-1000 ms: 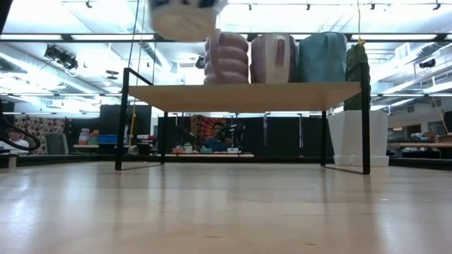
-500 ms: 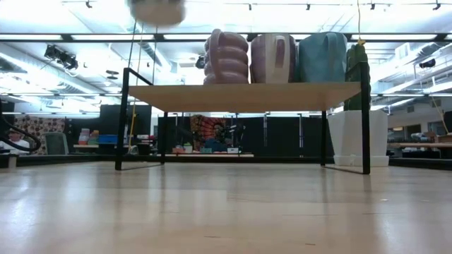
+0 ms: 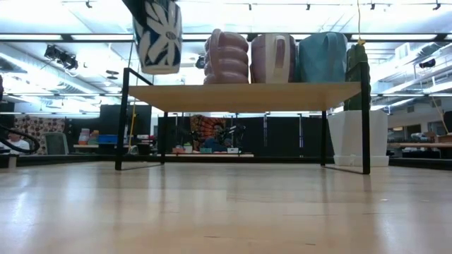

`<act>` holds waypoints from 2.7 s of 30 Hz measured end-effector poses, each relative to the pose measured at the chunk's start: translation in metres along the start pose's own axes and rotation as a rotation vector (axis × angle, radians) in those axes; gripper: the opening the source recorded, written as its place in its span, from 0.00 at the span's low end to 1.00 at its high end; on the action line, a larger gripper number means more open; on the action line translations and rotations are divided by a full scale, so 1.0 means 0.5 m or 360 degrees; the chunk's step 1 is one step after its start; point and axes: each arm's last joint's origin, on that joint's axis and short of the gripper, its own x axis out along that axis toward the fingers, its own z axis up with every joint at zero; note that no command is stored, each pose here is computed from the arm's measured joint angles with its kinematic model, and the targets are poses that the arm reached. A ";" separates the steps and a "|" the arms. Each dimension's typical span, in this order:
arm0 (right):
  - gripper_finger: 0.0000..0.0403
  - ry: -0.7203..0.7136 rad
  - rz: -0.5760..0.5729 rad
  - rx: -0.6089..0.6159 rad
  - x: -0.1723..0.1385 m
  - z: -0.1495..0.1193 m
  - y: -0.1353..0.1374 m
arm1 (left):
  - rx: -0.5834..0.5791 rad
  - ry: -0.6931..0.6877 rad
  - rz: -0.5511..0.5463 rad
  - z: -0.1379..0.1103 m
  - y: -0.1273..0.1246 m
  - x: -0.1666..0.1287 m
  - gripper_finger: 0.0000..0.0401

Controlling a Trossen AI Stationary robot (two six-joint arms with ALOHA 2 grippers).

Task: Place coffee mugs
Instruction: Put the blue patterned mug on the shelf

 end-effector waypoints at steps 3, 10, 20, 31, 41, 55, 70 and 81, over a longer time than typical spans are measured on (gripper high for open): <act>0.46 -0.0003 0.0003 -0.0041 0.004 0.005 -0.003 | -0.0015 0.0003 -0.0041 -0.013 0.047 0.008 0.07; 0.46 0.0047 0.0020 -0.0124 0.014 0.012 -0.015 | -0.0044 0.0011 -0.0054 -0.063 0.153 0.017 0.07; 0.45 0.0117 0.0008 -0.0225 0.041 0.034 -0.054 | 0.0067 -0.0123 -0.0034 -0.122 0.260 0.023 0.07; 0.39 0.0041 0.0013 -0.0174 0.015 0.053 -0.128 | 0.0063 -0.0064 -0.0090 -0.147 0.329 0.083 0.07; 0.39 0.0045 0.0023 -0.0178 0.016 0.058 -0.149 | 0.0079 -0.0081 -0.0067 -0.152 0.342 0.087 0.07; 0.39 0.0044 0.0029 -0.0166 0.017 0.060 -0.151 | 0.0056 -0.0061 -0.0084 -0.145 0.335 0.095 0.17; 0.39 0.0044 0.0028 -0.0172 0.017 0.060 -0.151 | 0.0040 -0.0106 -0.0063 -0.127 0.326 0.094 0.18; 0.39 0.0044 0.0027 -0.0184 0.017 0.060 -0.151 | 0.0001 -0.0128 -0.0054 -0.119 0.323 0.094 0.26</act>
